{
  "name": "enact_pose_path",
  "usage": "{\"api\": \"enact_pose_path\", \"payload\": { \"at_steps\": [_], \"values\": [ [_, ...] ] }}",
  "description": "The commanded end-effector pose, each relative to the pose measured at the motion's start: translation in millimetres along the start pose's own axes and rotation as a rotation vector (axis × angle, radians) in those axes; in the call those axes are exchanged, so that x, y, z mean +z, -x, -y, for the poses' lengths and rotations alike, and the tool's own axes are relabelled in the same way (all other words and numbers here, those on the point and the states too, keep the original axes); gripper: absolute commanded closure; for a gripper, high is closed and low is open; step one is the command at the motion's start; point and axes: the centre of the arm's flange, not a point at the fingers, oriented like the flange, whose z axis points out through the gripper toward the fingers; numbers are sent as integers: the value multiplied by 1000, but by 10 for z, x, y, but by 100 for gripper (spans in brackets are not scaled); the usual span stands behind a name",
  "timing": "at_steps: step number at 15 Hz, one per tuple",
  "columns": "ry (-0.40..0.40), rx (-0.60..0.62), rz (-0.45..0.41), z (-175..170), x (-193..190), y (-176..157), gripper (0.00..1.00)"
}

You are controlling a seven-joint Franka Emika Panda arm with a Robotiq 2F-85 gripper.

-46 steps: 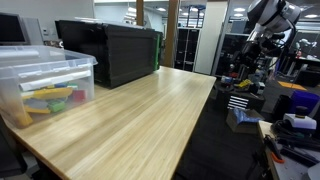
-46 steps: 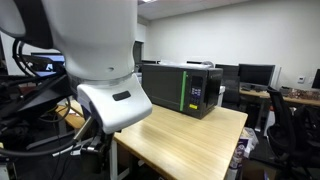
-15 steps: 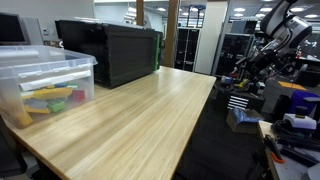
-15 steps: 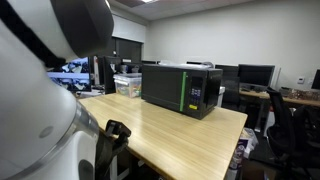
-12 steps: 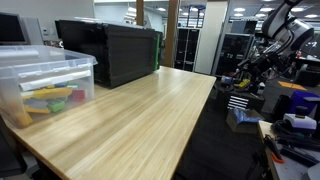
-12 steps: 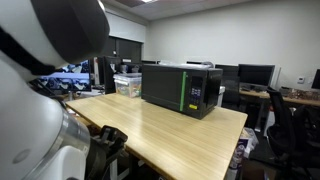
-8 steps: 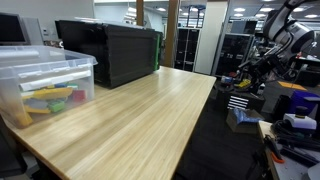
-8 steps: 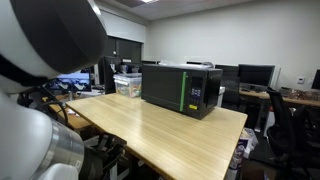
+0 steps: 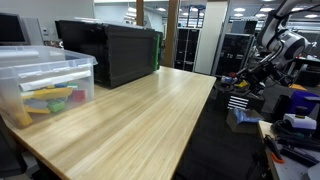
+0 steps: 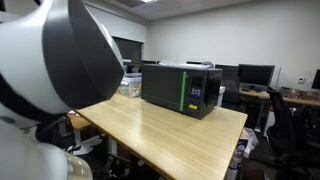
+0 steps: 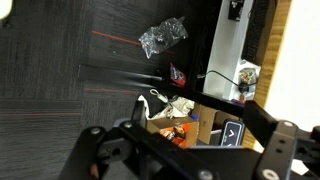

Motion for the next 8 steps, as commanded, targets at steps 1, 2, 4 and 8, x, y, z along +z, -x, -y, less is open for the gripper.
{"api": "enact_pose_path", "payload": {
  "at_steps": [1, 2, 4, 8],
  "values": [
    [0, 22, -2, -123, 59, -132, 0],
    [8, 28, -4, -144, 62, -150, 0],
    [10, 33, -3, -170, 69, -174, 0],
    [-8, 28, -11, -171, 82, -208, 0]
  ]
}}
